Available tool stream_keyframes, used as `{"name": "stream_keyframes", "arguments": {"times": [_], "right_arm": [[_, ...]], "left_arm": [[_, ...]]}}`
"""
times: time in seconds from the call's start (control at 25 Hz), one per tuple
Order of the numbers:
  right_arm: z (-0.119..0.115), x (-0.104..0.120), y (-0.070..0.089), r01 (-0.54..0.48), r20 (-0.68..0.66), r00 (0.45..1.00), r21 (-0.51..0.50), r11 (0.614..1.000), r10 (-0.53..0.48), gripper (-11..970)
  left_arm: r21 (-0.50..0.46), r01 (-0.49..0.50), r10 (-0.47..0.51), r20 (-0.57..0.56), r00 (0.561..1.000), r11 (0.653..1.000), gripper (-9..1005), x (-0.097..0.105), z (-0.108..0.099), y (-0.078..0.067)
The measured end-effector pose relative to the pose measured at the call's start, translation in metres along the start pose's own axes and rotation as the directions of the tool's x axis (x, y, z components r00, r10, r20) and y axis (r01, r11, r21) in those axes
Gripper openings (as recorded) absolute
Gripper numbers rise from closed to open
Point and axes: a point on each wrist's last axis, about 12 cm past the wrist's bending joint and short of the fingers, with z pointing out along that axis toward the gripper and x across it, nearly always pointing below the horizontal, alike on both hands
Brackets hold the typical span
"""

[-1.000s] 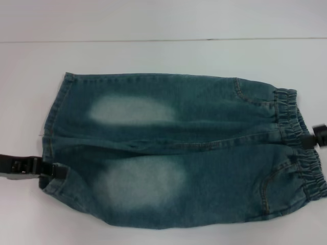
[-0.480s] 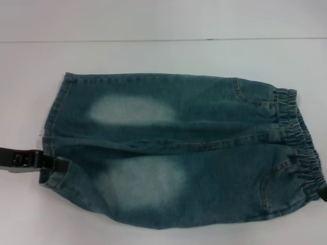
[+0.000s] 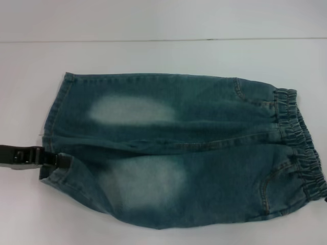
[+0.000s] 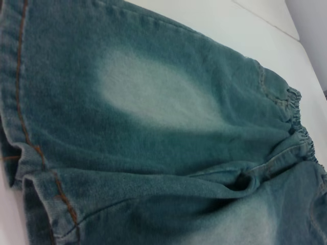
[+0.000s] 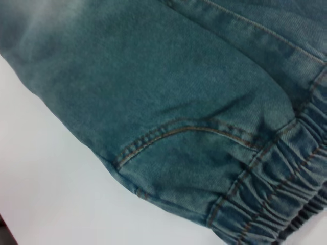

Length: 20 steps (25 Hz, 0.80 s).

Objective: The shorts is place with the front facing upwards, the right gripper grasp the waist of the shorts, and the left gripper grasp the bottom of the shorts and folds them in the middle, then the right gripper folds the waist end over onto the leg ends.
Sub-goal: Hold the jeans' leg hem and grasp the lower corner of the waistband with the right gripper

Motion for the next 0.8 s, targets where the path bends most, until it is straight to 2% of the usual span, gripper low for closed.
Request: {"name": "stream_keyframes", "arguments": {"times": [0.8], "right_arm": [[0.016, -0.011, 0.004, 0.032, -0.035, 0.999, -0.002, 0.999, -0.032, 883]], "left_arm": [[0.01, -0.002, 0.002, -0.002, 1.0, 1.0, 7, 0.0, 0.004, 0.0]]}}
